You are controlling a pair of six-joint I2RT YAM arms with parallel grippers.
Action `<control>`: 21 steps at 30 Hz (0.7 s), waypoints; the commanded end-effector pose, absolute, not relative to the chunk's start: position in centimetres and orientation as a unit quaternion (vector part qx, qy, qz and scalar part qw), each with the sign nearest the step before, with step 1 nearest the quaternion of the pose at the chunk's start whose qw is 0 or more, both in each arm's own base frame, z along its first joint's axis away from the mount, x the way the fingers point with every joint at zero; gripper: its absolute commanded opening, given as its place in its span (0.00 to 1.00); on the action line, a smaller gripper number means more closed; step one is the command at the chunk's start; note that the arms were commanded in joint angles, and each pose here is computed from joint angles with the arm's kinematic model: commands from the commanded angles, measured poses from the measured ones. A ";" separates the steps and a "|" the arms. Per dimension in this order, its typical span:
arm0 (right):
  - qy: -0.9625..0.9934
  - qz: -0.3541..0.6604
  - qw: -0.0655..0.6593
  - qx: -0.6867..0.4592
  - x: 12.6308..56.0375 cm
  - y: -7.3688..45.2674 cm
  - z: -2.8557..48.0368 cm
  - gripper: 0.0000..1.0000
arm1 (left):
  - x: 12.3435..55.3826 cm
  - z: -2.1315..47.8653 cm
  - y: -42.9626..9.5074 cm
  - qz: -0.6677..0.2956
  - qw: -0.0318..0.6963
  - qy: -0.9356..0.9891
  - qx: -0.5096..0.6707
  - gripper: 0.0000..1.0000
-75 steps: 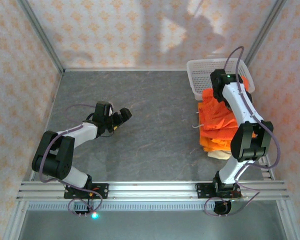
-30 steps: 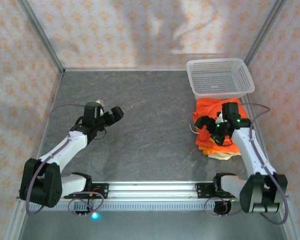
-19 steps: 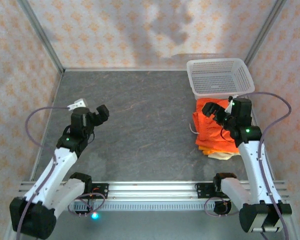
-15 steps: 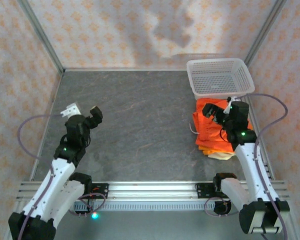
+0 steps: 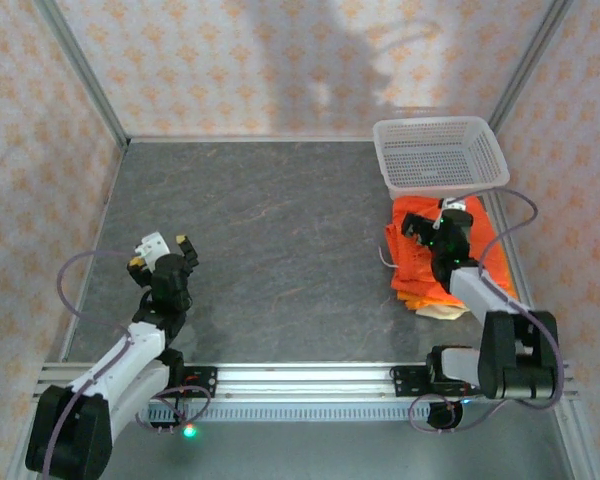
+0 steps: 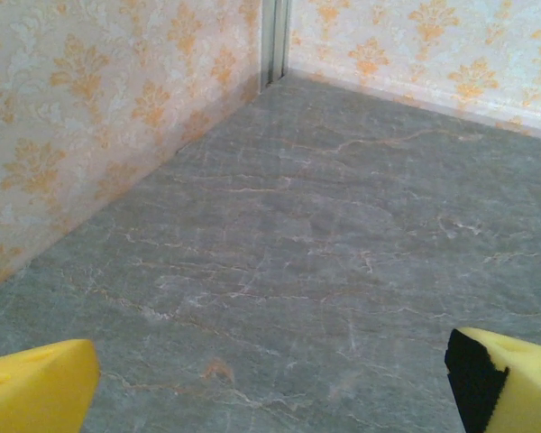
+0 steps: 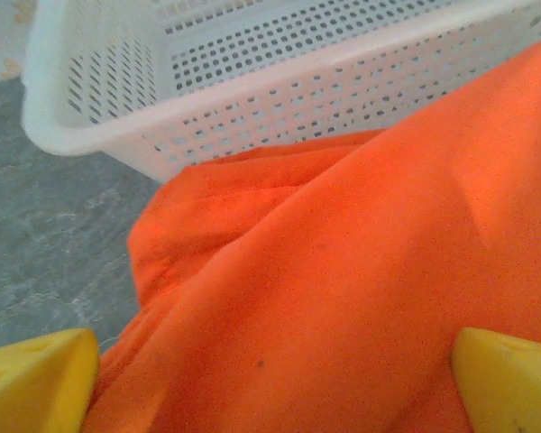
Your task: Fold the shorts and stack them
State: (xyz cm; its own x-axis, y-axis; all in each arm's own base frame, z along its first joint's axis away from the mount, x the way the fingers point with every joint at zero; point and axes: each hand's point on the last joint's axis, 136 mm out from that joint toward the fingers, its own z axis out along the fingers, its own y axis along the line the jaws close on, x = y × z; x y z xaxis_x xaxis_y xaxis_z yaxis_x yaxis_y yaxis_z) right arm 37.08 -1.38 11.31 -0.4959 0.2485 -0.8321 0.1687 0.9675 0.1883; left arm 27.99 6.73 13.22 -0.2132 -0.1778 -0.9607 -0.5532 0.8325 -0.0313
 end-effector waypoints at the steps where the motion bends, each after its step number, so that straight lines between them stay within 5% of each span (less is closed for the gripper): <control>1: 0.835 0.033 0.538 0.108 38.6 -1.8 12.5 0.99 | 28.8 14.9 7.4 0.178 0.618 0.726 -0.245 1.00; 21: 0.831 0.033 0.551 0.076 39.6 -1.2 8.8 0.99 | 37.0 11.0 4.6 0.145 0.576 0.792 -0.139 1.00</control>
State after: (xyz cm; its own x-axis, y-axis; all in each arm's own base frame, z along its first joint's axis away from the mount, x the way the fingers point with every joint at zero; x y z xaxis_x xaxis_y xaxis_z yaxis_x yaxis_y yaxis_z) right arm 39.53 -1.19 8.88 -0.3918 0.1760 -0.9031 0.0995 0.9839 0.1486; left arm 35.25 5.43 9.93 -0.3086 -0.0866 -0.9472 -0.4438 0.8939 0.0628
